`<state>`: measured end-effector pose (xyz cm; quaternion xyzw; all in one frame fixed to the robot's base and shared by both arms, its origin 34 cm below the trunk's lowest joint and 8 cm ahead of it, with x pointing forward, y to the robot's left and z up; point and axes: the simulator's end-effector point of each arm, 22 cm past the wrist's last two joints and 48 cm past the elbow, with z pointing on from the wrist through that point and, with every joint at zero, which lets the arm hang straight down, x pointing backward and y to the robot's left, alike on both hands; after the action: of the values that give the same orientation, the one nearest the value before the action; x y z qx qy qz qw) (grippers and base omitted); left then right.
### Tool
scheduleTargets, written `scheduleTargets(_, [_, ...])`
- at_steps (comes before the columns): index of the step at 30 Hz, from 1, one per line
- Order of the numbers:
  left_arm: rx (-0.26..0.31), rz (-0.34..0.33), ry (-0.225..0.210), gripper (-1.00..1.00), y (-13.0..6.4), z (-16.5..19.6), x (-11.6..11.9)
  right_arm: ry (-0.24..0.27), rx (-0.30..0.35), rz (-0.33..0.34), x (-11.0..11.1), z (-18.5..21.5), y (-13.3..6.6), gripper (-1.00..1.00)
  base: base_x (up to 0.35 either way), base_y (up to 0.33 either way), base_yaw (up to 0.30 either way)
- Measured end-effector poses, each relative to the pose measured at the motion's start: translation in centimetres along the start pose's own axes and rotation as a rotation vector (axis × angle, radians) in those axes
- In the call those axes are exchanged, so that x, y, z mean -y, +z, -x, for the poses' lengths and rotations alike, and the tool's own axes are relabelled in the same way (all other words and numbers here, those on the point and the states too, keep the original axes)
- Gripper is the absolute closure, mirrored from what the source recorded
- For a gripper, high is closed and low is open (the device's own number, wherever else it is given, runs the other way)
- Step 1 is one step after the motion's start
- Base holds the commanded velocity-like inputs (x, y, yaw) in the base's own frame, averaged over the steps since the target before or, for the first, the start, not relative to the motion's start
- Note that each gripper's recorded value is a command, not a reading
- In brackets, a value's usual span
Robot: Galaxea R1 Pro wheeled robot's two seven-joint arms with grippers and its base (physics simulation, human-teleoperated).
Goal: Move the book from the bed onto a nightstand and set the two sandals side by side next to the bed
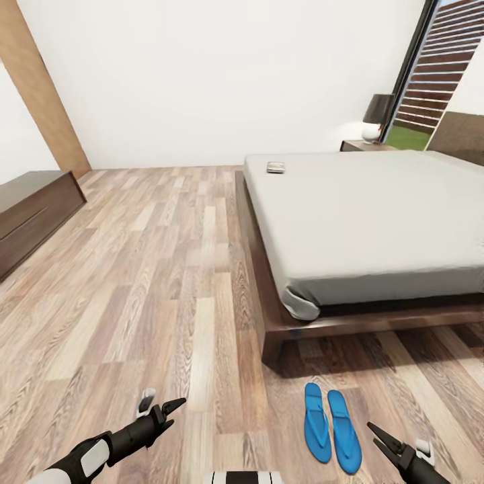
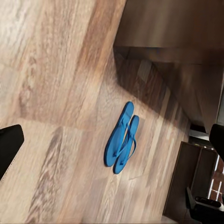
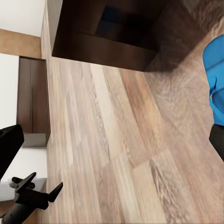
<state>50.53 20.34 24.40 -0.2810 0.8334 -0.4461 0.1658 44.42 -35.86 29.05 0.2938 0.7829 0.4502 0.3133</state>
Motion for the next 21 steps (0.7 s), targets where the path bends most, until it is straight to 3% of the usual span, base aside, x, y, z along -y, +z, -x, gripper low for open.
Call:
scheduleTargets(14, [0.000,0.000,0.000,-1.00,-0.01,0.00,0.00,-0.001,-0.001,0.000,0.00,-0.03,0.01,-1.00,0.091,0.198,-0.041])
scheduleTargets(21, [0.000,0.000,0.000,-1.00,0.00,0.01,0.01,0.000,-0.001,0.000,0.01,-0.04,0.00,-1.00,0.107,0.238,-0.147])
